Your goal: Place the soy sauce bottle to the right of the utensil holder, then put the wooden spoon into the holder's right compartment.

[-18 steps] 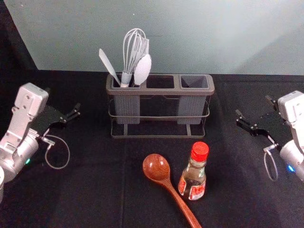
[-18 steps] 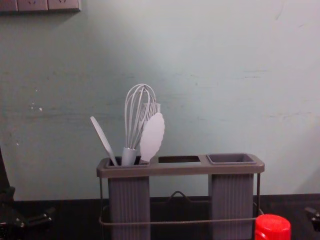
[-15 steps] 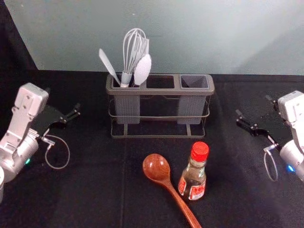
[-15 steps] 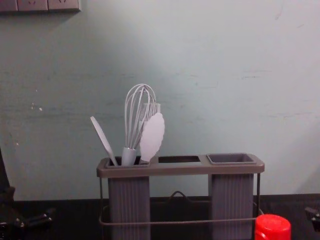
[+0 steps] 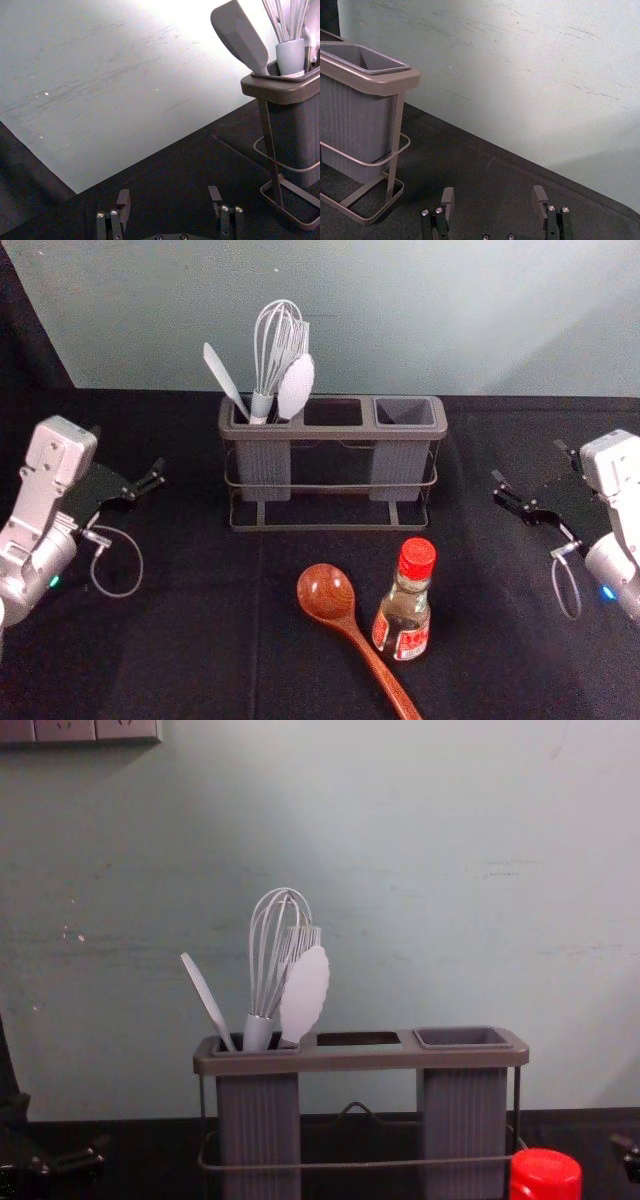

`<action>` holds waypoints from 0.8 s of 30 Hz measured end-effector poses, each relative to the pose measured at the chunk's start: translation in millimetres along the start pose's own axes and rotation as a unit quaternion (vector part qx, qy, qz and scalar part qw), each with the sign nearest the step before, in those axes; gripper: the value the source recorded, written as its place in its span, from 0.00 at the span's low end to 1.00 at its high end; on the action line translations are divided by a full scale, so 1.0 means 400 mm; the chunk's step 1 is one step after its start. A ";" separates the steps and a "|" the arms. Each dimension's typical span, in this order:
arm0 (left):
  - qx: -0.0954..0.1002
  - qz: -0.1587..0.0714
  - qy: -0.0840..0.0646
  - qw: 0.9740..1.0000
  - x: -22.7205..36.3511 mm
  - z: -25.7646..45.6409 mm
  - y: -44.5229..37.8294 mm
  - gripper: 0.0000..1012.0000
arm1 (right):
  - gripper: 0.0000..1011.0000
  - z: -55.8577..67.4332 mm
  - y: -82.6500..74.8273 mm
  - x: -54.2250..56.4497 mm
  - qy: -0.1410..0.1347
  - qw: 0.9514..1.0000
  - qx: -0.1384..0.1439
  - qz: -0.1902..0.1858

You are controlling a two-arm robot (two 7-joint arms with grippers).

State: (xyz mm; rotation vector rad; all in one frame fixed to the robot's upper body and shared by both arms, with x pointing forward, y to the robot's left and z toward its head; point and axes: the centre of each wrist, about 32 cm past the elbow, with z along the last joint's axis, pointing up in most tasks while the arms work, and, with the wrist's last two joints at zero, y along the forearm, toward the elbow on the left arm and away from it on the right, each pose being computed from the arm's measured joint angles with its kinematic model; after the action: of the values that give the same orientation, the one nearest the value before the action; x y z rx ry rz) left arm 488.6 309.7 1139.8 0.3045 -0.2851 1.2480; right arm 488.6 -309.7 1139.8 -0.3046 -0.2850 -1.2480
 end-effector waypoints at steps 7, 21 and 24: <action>0.000 0.000 0.000 1.000 0.000 0.000 0.000 1.00 | 0.99 0.000 0.000 0.000 0.000 1.000 0.000 0.000; 0.000 0.000 0.000 1.000 0.000 0.000 0.000 1.00 | 0.99 0.000 0.000 0.000 0.000 1.000 0.000 0.000; 0.000 0.000 0.000 1.000 0.000 0.000 0.000 1.00 | 0.99 0.000 0.000 0.000 0.000 1.000 0.000 0.000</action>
State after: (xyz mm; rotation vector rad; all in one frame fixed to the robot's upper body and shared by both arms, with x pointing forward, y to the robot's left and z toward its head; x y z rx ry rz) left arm 488.6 309.7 1139.8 0.3044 -0.2851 1.2480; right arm 488.6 -309.7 1139.8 -0.3045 -0.2851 -1.2480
